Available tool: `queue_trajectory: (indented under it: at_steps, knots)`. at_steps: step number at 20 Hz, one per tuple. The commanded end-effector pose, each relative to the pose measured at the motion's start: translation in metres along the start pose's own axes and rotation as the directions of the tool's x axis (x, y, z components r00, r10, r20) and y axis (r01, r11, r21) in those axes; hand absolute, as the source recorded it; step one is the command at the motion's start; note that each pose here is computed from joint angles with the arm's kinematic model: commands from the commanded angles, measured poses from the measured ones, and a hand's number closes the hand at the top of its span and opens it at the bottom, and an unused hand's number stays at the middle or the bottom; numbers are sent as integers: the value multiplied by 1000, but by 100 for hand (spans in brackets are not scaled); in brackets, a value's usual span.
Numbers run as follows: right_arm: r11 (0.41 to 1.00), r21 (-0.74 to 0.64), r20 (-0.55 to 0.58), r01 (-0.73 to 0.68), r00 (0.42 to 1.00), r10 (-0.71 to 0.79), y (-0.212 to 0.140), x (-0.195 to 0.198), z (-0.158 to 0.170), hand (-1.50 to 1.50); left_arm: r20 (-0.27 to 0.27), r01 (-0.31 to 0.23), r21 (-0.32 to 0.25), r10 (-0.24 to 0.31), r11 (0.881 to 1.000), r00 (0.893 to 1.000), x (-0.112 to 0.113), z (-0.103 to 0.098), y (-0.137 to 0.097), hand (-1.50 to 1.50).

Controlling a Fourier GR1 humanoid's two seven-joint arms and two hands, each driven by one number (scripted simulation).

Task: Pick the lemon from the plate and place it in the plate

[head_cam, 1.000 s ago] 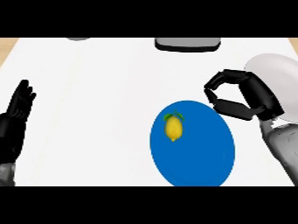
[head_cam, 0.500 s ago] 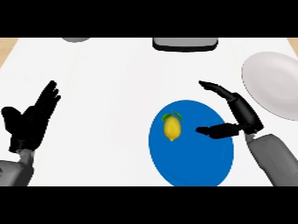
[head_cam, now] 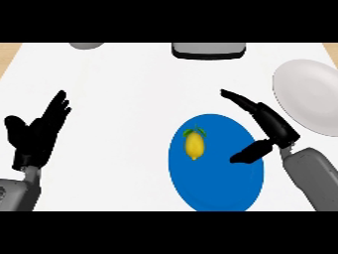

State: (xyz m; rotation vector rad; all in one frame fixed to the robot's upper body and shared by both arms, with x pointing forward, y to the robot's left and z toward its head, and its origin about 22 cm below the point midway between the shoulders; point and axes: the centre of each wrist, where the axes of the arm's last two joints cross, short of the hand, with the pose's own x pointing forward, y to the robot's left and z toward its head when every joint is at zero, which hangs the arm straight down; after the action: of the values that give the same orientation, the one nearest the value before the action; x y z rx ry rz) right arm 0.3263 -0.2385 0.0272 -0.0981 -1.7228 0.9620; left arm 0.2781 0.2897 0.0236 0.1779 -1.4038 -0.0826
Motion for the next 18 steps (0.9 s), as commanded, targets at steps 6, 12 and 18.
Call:
queue_trajectory:
  at_steps: [6, 12, 18]
  knots:
    - [971, 212, -124, -108, 983, 136, 27, 47, -17, -150, 8, 14, 10, -14, 1000, 1000, -2, 5, 10, 0]
    - [923, 280, -173, -262, 933, 317, 4, 51, -41, -150, 16, -8, -22, 8, 1000, 1000, -14, 6, -7, 0]
    - [870, 384, -208, -309, 890, 407, 31, 48, -46, -150, 8, -5, -18, 5, 1000, 1000, -9, 1, -4, 0]
